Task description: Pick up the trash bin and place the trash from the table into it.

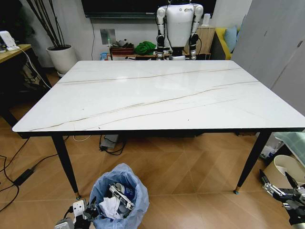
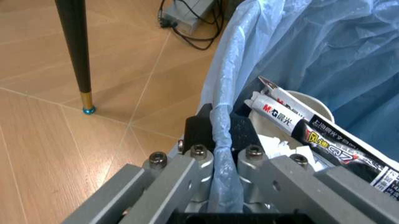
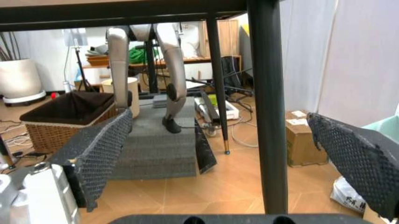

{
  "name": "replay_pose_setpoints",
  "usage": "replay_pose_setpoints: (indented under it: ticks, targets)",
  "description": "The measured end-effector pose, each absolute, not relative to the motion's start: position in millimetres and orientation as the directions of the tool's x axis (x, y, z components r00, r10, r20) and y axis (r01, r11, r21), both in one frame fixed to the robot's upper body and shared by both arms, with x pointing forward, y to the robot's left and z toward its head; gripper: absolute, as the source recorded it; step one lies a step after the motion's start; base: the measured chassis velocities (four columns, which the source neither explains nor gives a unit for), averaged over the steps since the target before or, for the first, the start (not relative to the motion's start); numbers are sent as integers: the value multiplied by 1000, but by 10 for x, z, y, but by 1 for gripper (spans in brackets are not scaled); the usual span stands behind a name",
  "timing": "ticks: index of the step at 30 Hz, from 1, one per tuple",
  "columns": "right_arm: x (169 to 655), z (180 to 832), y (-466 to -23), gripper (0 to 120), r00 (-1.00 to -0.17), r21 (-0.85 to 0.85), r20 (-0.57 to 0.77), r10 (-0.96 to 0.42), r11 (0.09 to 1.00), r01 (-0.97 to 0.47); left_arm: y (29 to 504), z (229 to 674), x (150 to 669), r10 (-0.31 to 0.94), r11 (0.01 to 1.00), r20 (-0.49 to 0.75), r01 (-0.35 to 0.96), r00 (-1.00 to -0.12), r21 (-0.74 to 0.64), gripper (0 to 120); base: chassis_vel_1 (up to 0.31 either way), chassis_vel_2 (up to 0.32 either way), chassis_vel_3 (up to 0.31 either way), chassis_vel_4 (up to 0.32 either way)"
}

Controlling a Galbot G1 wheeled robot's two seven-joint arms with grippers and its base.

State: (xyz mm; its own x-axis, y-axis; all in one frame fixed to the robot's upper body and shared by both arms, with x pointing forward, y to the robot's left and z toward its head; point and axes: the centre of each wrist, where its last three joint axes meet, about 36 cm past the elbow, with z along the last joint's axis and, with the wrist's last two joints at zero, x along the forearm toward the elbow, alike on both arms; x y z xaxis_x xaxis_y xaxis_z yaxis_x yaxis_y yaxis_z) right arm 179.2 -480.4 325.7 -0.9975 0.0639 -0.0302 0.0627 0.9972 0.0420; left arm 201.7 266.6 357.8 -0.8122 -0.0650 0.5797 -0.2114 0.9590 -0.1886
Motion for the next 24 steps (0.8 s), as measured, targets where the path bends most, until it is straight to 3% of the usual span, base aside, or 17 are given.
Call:
replay_pose_setpoints:
  ticks: [24]
  targets:
    - [1792,3257,-4804,100,-997,42,-30,64,997,63,2695,3558,2018,-75,956,583,-225,-809,-188,0,0,0,0,0]
